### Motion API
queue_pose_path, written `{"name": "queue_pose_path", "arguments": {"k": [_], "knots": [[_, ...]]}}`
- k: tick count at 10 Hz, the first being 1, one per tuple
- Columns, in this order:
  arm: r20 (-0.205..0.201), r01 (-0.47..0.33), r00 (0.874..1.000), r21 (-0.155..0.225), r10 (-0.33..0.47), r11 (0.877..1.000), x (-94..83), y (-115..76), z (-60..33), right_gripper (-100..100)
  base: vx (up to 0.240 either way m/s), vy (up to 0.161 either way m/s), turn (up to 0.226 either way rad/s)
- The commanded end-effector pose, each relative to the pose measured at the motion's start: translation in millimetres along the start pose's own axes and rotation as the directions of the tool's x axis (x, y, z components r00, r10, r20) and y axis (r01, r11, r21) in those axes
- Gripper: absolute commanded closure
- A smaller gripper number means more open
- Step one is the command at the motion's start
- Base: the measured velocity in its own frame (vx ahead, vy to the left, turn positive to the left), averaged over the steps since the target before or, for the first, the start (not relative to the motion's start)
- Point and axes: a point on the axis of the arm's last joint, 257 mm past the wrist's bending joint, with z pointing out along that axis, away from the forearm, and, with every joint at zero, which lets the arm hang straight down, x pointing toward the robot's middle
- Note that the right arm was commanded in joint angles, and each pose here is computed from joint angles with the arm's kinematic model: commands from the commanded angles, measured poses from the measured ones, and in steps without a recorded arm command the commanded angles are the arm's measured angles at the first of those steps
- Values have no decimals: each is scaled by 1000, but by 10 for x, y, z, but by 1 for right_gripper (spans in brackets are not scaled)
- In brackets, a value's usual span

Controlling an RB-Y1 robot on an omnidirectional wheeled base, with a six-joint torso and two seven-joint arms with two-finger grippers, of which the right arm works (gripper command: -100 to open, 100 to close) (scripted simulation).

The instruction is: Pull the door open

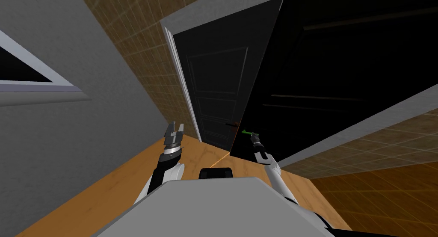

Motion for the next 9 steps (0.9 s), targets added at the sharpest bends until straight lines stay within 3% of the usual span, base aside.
{"name": "queue_pose_path", "arguments": {"k": [1, 6, 7, 9], "knots": [[-21, -3, 1000, 6, 3, 1000, 50, -28, -36, 100, -189, -42, 140], [-103, -15, 995, 0, 15, 1000, 308, -3, -56, 100, -204, -64, 142], [-79, -7, 997, 3, 8, 1000, 189, 16, -57, 100, -91, -41, 23], [-111, -8, 994, 3, 9, 1000, 249, 3, -113, 100, -171, -35, 107]]}}
